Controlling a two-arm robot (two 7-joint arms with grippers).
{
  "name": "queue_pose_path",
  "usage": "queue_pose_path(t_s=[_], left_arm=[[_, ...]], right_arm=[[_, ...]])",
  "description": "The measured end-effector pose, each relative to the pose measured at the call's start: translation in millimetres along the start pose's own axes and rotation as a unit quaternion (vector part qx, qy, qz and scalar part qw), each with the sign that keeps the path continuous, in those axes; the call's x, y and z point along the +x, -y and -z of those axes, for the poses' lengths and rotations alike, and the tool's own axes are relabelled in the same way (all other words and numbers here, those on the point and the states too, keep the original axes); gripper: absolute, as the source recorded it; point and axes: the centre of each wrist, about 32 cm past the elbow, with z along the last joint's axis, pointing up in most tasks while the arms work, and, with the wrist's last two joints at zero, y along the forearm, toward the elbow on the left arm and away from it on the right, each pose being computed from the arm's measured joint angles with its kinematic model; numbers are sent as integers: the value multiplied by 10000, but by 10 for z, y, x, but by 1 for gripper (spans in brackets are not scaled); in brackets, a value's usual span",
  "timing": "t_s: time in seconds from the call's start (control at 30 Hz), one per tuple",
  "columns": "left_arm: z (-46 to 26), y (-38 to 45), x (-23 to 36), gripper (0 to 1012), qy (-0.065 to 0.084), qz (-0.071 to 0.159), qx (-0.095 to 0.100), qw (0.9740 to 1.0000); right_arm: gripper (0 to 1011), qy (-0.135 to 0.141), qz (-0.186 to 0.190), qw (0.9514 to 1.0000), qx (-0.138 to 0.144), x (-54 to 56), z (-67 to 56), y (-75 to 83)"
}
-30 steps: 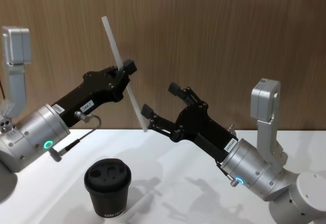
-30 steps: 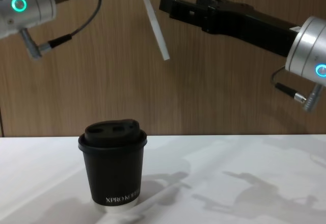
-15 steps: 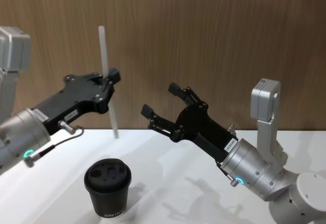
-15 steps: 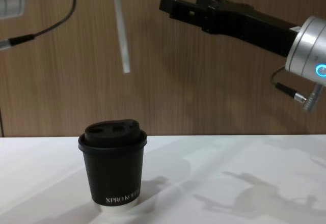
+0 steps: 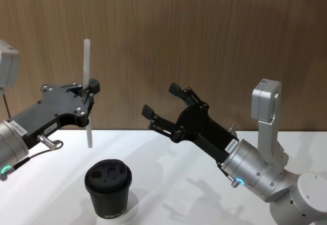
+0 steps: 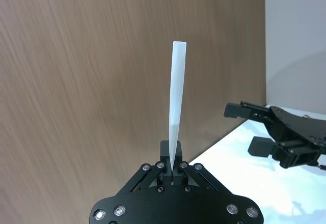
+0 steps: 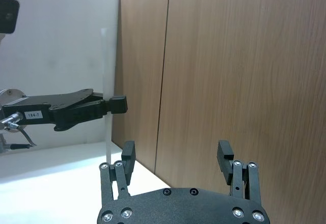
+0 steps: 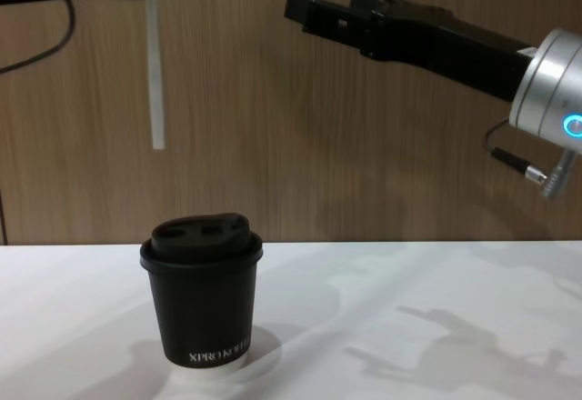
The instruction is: Pick up the straw with one hand, pass it to the other hand, and insert it into the cup.
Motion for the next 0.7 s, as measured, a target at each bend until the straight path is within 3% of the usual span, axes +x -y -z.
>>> queue_pose_path(t_s=[0.3,0.7], left_arm=[[2,-82,-22,3,40,-64,58,10000],[49,-113,-49,3,-61,-35,106,9999]], right_arm=[[1001,0,0,10000,0,0,0,0],[1001,0,0,10000,0,0,0,0]])
